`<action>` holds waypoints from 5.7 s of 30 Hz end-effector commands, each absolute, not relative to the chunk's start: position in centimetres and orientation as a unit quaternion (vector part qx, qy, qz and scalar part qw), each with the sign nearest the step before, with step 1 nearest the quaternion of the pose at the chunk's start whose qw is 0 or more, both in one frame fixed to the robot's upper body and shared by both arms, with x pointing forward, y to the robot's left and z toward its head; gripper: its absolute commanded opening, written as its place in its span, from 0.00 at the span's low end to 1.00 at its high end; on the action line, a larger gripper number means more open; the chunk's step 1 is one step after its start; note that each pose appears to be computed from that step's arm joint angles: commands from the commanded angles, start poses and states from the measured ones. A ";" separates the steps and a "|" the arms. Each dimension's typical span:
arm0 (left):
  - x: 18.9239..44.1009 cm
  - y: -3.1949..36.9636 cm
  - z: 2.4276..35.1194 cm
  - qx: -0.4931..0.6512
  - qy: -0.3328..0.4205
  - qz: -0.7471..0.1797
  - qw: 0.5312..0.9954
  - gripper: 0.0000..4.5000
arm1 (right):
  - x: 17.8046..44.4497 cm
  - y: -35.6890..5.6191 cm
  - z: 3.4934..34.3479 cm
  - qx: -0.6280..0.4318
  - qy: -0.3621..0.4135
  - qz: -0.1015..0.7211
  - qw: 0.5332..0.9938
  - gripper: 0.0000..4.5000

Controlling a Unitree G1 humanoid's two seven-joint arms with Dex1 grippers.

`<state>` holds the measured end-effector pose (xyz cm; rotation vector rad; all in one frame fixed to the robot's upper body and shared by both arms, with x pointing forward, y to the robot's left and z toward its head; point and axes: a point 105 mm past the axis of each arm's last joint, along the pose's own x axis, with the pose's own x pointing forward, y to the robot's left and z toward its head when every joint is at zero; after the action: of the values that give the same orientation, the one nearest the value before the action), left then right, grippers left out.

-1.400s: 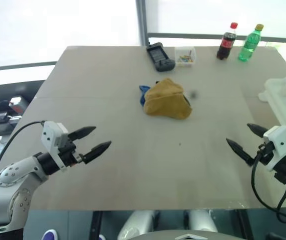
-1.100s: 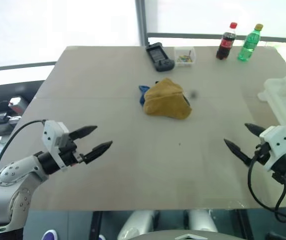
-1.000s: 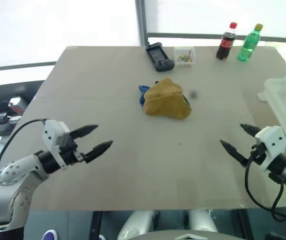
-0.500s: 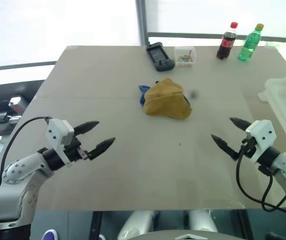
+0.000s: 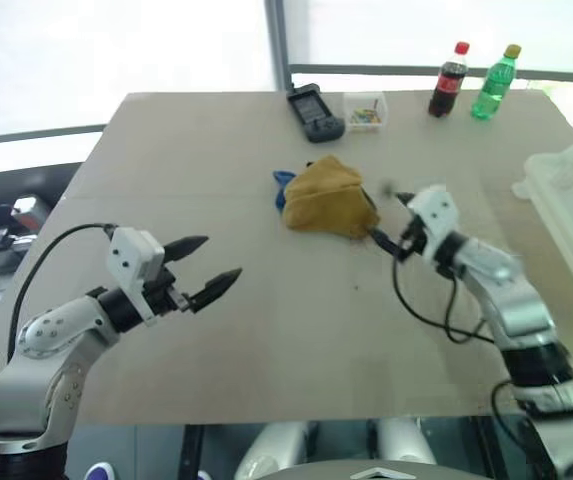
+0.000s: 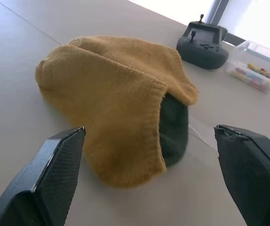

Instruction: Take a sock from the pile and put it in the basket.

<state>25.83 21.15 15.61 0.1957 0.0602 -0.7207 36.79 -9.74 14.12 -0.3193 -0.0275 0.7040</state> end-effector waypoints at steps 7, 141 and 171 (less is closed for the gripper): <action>24.3 21.5 16.5 0.111 0.015 -0.331 0.937 1.00 | 38.2 -8.5 14.0 -0.153 -0.020 0.347 0.925 0.34; 24.5 9.4 7.8 0.067 0.150 -0.587 0.793 0.07 | 20.4 -14.7 6.5 -0.165 0.206 0.408 0.874 0.01; 26.6 17.7 18.2 0.041 -0.019 -0.425 0.904 0.99 | 34.8 -12.2 17.0 -0.174 0.005 0.376 0.910 1.00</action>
<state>27.15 18.83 17.75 0.0893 -0.0236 -0.8449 35.45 -12.37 16.51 -0.3517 0.0411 0.7271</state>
